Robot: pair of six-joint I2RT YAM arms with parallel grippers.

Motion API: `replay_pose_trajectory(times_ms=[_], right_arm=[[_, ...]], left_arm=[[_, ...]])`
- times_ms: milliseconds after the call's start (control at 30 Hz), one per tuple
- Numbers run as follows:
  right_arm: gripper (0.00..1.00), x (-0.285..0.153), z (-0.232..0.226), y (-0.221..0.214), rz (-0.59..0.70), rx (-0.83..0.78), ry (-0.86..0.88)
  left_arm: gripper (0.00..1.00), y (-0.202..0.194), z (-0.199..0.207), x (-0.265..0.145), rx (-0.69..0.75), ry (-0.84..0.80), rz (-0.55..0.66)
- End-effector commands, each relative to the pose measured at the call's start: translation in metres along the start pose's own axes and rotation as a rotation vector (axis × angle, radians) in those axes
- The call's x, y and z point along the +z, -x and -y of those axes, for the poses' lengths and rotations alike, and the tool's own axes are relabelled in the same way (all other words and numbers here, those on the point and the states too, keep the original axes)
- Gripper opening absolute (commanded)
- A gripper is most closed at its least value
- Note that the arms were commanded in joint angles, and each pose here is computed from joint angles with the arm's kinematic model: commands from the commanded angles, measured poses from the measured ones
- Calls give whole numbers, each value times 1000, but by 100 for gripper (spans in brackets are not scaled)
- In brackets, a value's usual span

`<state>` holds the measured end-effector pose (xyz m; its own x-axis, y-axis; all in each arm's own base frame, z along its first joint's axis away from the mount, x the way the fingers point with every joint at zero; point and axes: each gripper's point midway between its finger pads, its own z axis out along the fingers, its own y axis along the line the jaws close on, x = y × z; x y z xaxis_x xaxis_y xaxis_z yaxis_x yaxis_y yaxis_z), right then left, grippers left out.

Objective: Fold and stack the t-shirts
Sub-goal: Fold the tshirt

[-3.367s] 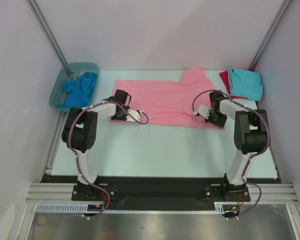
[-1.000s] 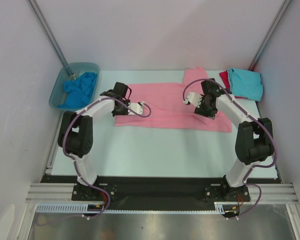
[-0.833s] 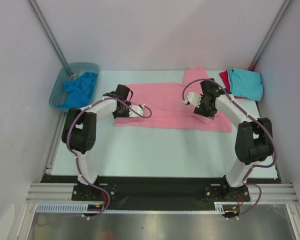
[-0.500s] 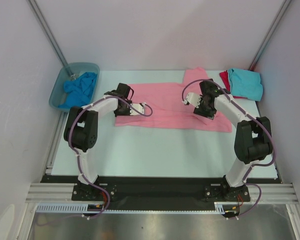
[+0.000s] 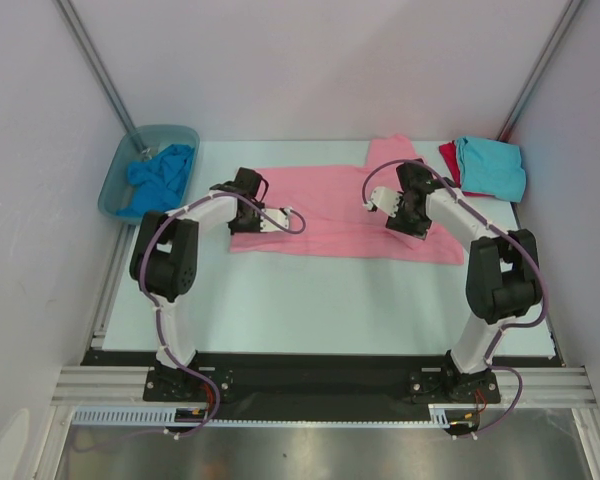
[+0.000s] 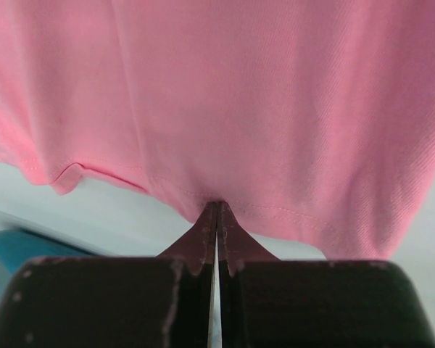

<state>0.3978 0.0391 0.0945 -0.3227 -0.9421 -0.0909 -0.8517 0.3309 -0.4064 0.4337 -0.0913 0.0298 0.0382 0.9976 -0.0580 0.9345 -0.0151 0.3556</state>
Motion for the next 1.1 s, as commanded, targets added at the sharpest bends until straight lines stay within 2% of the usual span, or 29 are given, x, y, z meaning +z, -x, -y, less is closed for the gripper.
replay_pose_trajectory(times_ms=[0,167,200,233,267,367,400,433,467,500,667,700,733,767,800,933,1067], right_arm=[[56,-5,17,9,19,6,-50],[55,-2,14,7,11,1,-41],[55,-2,14,6,9,3,-43],[55,-2,14,5,9,4,-41],[55,-2,15,4,10,1,-47],[56,-1,16,3,6,-1,-47],[55,-1,16,4,7,-3,-50],[56,-1,17,4,10,-3,-52],[55,-1,17,4,9,-2,-53],[56,0,18,5,12,1,-53],[55,-1,17,5,11,0,-50],[55,-1,18,3,8,5,-52],[55,-1,18,3,8,6,-52],[55,-1,17,3,8,3,-51],[55,-1,16,1,4,4,-48],[55,-1,16,2,4,6,-50],[56,0,14,4,8,4,-47]], left_arm=[[0,10,-13,-3,7,24,42],[0,12,-26,-8,-13,61,35],[14,12,-30,-10,-39,68,36],[34,13,-34,-13,-45,79,42],[50,12,-35,-15,-45,84,42],[49,10,-33,-14,-23,79,32],[42,10,-32,-13,-15,77,29],[33,7,-31,-8,-16,68,16],[5,6,-31,-6,-18,66,10],[0,6,-29,-3,-19,58,6],[0,6,-24,3,-21,38,9],[1,5,-23,4,-21,34,3],[17,5,-25,2,-27,40,3],[42,6,-25,2,-30,40,3],[47,5,-27,-1,-33,47,6],[55,4,-26,-3,-24,47,1],[52,2,-22,5,-25,28,-7]])
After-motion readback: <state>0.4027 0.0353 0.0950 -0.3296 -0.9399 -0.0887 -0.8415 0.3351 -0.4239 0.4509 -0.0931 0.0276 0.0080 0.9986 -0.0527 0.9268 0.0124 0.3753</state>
